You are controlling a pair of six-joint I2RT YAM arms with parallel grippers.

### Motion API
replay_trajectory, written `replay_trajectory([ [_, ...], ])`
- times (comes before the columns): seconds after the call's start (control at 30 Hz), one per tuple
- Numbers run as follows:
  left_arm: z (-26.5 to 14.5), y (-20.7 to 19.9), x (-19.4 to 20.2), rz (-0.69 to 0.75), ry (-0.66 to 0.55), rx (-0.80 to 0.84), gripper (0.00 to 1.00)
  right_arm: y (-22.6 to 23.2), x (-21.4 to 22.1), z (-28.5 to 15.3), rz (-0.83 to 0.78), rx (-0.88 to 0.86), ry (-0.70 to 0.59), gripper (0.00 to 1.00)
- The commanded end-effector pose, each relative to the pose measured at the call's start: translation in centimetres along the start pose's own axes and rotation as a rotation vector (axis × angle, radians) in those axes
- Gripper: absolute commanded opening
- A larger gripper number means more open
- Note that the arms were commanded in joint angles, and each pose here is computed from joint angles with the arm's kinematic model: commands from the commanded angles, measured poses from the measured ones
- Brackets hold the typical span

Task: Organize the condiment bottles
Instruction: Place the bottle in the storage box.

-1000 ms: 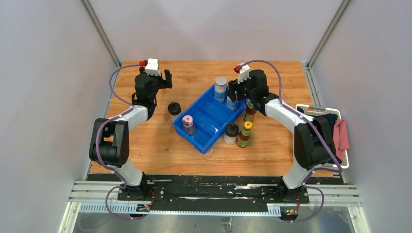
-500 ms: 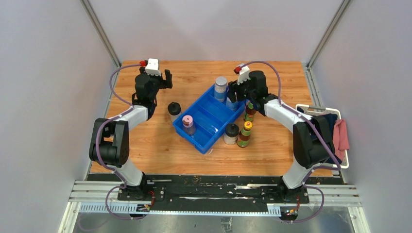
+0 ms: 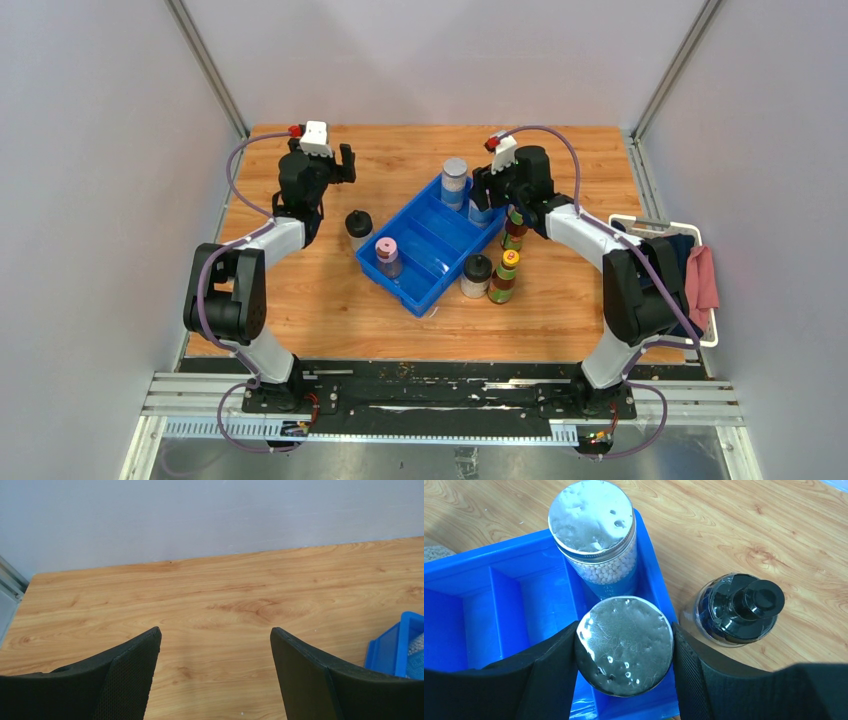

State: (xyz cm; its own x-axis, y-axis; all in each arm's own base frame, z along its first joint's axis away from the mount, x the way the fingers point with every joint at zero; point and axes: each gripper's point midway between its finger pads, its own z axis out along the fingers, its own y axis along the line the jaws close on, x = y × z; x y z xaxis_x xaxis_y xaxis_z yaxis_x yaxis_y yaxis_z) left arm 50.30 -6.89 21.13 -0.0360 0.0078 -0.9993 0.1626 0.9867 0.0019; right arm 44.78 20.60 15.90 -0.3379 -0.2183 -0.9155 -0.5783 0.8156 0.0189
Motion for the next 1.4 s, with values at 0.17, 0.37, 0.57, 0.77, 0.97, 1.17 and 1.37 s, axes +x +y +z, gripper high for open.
replay_trajectory([
  [0.17, -0.1, -0.2, 0.5, 0.017, 0.000, -0.003, 0.87, -1.0, -0.8, 0.3, 0.005, 0.016, -0.040, 0.46],
  [0.37, -0.1, -0.2, 0.5, 0.015, 0.000, -0.001, 0.87, -0.9, -1.0, 0.4, 0.007, 0.007, -0.041, 0.62],
  [0.57, -0.1, -0.2, 0.5, 0.017, 0.001, -0.001, 0.87, -0.7, -1.1, 0.5, 0.010, -0.006, -0.040, 0.72],
  [0.77, -0.1, -0.2, 0.5, 0.016, 0.002, -0.002, 0.87, -0.5, -1.4, 0.5, 0.014, -0.016, -0.046, 0.76],
  [0.97, -0.2, -0.3, 0.3, 0.016, -0.003, -0.001, 0.87, 0.0, -2.6, 0.3, 0.015, -0.036, -0.068, 0.78],
  [1.17, -0.3, -0.2, 0.0, 0.016, -0.009, -0.004, 0.87, 0.7, -4.8, 0.0, 0.004, -0.053, -0.099, 0.78],
  [1.37, -0.3, -0.2, -0.2, 0.014, -0.013, -0.003, 0.87, 1.5, -6.8, -0.6, -0.024, -0.061, -0.119, 0.79],
])
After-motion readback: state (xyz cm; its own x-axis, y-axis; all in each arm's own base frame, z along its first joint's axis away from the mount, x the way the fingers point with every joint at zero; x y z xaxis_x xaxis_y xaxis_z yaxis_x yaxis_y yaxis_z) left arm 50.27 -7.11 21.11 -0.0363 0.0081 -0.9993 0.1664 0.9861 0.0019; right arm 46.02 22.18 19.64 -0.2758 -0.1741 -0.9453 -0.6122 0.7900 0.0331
